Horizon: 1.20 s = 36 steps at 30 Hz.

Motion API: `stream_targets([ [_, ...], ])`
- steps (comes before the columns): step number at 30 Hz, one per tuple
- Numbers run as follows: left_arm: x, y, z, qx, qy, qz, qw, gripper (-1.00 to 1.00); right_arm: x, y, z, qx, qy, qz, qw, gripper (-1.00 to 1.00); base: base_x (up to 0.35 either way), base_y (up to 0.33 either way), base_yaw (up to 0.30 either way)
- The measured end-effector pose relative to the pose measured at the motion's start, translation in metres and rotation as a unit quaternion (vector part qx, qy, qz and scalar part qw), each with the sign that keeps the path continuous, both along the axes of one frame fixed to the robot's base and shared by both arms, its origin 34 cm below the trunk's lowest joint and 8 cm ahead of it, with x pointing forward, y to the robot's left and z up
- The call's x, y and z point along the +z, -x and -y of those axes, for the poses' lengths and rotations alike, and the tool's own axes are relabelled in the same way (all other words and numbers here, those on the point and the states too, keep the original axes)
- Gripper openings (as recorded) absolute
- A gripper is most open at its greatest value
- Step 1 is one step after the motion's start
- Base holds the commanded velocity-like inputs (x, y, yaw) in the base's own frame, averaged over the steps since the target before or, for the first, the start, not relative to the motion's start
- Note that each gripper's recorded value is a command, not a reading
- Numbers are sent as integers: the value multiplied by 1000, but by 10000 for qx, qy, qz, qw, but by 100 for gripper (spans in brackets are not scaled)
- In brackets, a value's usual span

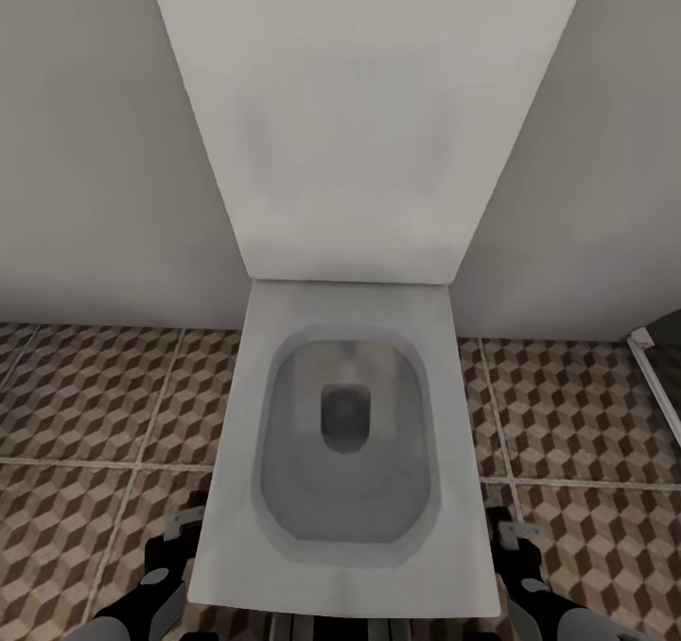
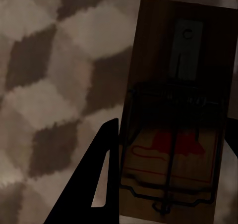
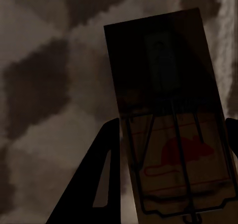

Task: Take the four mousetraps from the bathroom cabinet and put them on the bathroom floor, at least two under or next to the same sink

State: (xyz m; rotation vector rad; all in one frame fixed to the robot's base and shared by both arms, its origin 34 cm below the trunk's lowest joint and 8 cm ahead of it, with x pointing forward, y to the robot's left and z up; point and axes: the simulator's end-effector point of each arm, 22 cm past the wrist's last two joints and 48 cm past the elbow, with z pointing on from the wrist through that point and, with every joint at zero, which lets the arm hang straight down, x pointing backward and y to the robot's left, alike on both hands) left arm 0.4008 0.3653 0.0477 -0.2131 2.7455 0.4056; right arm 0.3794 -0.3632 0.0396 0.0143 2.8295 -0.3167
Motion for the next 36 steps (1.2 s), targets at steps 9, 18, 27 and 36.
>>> stream_targets([
  [9,1,-2,0,4,-4,50,10000,-100,4,-3,3,-118,18,253,9996,-100,0,0,0],
  [18,1,-5,0,1,-2,77,10000,-100,4,-3,3,-121,18,263,9996,-100,0,0,0],
  [27,-9,7,1,1,1,-58,10000,-100,-6,12,3,-119,20,100,9999,-100,0,0,0],
  [36,-9,5,1,-3,2,-32,10000,-100,-6,12,3,-113,20,98,9999,-100,0,0,0],
])
